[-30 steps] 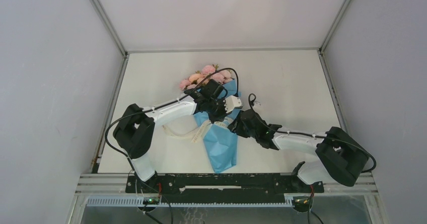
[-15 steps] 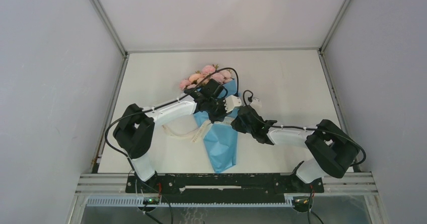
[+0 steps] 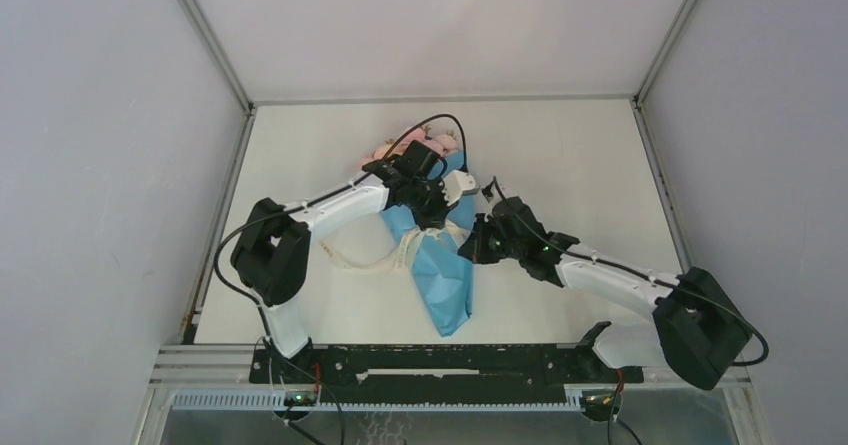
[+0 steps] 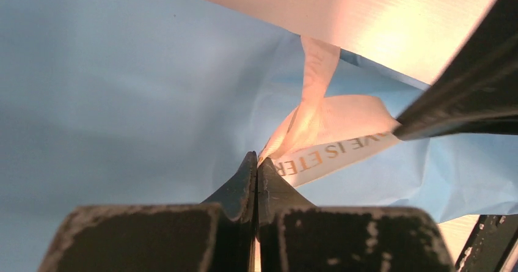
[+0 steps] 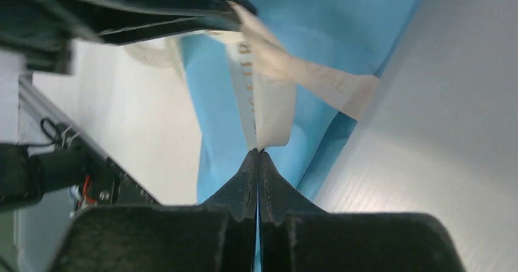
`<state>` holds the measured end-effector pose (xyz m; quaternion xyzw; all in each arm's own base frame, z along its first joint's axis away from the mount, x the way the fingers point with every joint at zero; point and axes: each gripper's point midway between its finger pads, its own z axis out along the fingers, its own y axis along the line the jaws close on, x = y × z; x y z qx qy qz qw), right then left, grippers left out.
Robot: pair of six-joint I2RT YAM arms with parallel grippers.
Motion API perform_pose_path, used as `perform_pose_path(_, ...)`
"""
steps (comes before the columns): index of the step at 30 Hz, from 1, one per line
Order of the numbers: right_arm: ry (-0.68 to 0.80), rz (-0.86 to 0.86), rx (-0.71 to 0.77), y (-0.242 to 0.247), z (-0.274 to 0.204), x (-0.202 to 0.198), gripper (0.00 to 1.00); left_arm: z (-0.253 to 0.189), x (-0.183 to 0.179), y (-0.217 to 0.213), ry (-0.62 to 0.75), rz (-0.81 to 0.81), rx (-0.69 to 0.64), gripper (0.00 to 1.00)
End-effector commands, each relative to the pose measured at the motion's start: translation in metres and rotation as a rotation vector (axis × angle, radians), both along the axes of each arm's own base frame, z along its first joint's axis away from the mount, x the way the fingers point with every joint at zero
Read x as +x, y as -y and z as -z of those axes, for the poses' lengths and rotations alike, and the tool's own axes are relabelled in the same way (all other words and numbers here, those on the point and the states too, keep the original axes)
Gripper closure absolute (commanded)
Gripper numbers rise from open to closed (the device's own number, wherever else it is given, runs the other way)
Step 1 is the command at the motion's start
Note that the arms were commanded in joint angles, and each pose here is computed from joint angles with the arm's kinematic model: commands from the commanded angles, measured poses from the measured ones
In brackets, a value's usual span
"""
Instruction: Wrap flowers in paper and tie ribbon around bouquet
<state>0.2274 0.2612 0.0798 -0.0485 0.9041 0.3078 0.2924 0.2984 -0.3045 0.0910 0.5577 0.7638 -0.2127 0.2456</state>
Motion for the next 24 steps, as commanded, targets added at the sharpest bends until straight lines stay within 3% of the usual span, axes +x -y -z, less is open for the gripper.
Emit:
perform_pose_path(1, -0.126, -0.293, 0.008, 0.001, -0.006, -0.063, 1.0, -0.019, 0.031, 0.005, 0.077, -0.041, -0.028, 0.95)
perform_pose_path(9, -0.12, -0.495, 0.257, -0.015, -0.065, -0.094, 1.0, -0.032, 0.026, -0.006, 0.1, -0.007, -0.011, 0.47)
perform_pose_path(12, -0.102, -0.568, 0.346, -0.017, -0.088, -0.104, 1.0, -0.049, 0.019, -0.016, 0.114, 0.028, -0.044, 0.34)
perform_pose_path(18, -0.053, -0.608, 0.494, -0.027, -0.125, -0.098, 1.0, -0.08, -0.005, -0.036, 0.117, 0.111, -0.075, 0.26)
perform_pose_path(22, -0.057, -0.471, 0.523, -0.023, -0.128, -0.065, 1.0, -0.111, -0.042, -0.04, 0.118, 0.224, -0.17, 0.24)
perform_pose_path(24, -0.076, -0.418, 0.515, -0.022, -0.121, -0.054, 1.0, -0.118, -0.059, -0.041, 0.107, 0.267, -0.214, 0.18)
